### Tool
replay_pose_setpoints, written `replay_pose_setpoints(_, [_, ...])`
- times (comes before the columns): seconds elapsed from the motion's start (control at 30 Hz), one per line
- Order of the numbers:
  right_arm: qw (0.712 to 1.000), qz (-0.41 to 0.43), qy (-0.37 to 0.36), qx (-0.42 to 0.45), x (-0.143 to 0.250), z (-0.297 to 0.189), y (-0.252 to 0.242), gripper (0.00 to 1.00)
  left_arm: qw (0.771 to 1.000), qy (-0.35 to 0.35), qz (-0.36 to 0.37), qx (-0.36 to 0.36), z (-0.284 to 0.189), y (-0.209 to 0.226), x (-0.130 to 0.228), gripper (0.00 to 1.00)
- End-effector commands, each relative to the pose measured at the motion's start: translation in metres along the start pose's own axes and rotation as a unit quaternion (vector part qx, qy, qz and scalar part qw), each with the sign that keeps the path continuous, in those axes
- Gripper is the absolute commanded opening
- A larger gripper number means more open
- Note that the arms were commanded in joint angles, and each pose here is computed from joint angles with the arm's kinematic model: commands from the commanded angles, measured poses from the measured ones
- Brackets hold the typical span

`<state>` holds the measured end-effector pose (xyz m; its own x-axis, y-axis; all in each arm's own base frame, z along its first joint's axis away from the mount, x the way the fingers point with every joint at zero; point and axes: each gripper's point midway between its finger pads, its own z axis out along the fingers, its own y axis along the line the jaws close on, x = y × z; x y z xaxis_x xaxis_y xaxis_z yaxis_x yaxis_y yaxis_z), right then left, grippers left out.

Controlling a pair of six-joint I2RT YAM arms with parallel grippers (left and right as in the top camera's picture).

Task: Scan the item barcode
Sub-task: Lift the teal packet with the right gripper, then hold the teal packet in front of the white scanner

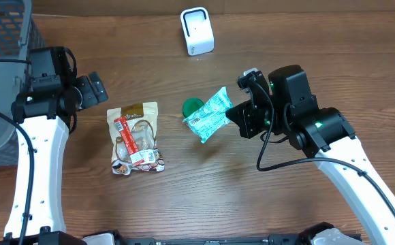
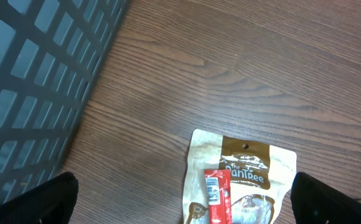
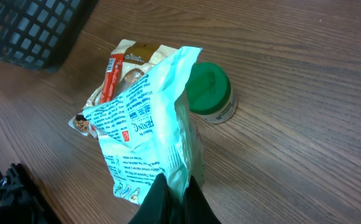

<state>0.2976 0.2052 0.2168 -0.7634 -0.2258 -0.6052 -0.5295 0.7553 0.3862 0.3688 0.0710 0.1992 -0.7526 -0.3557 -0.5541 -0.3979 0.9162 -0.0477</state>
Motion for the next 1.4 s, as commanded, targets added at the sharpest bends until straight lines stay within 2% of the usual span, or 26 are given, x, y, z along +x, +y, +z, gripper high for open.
replay_pose_setpoints(0.0, [1.0, -0.005, -0.014, -0.011, -0.009, -0.005, 0.007, 0.04, 1.0, -0.011, 0.005, 0.0, -0.005, 0.001, -0.007, 1.0])
replay_pose_setpoints(0.2, [0.999, 0.031, -0.01, -0.009, -0.009, 0.0, 0.005, 0.04, 1.0, -0.011, 0.005, 0.0, -0.005, 0.001, -0.007, 1.0])
replay_pose_setpoints(0.37, [0.999, 0.025, -0.022, -0.01, -0.016, 0.004, 0.003, 0.04, 1.0, -0.011, 0.005, 0.0, -0.005, 0.001, -0.007, 1.0])
replay_pose_setpoints(0.57, [0.994, -0.004, -0.099, 0.037, -0.057, -0.006, -0.008, 0.03, 1.0, -0.011, 0.005, 0.0, -0.005, 0.001, -0.007, 1.0])
replay_pose_setpoints(0.73, [0.987, -0.054, -0.139, 0.051, -0.093, -0.036, 0.003, 0.03, 1.0, -0.011, 0.005, 0.0, -0.005, 0.001, -0.007, 1.0])
replay_pose_setpoints(1.0, [0.981, -0.068, -0.151, 0.096, -0.158, -0.072, 0.01, 0.03, 1.0, -0.011, 0.005, 0.0, -0.005, 0.001, -0.007, 1.0])
replay_pose_setpoints(1.1, [0.977, -0.074, -0.147, 0.138, -0.174, -0.064, -0.007, 0.04, 1.0, -0.011, 0.005, 0.0, -0.005, 0.001, -0.007, 1.0])
replay_pose_setpoints(1.27, [0.964, -0.148, -0.133, 0.175, -0.189, -0.025, -0.033, 0.03, 1.0, -0.011, 0.005, 0.0, -0.005, 0.001, -0.007, 1.0])
replay_pose_setpoints(1.37, [0.95, -0.18, -0.118, 0.227, -0.196, 0.003, -0.063, 0.03, 1.0, -0.011, 0.005, 0.0, -0.005, 0.001, -0.007, 1.0])
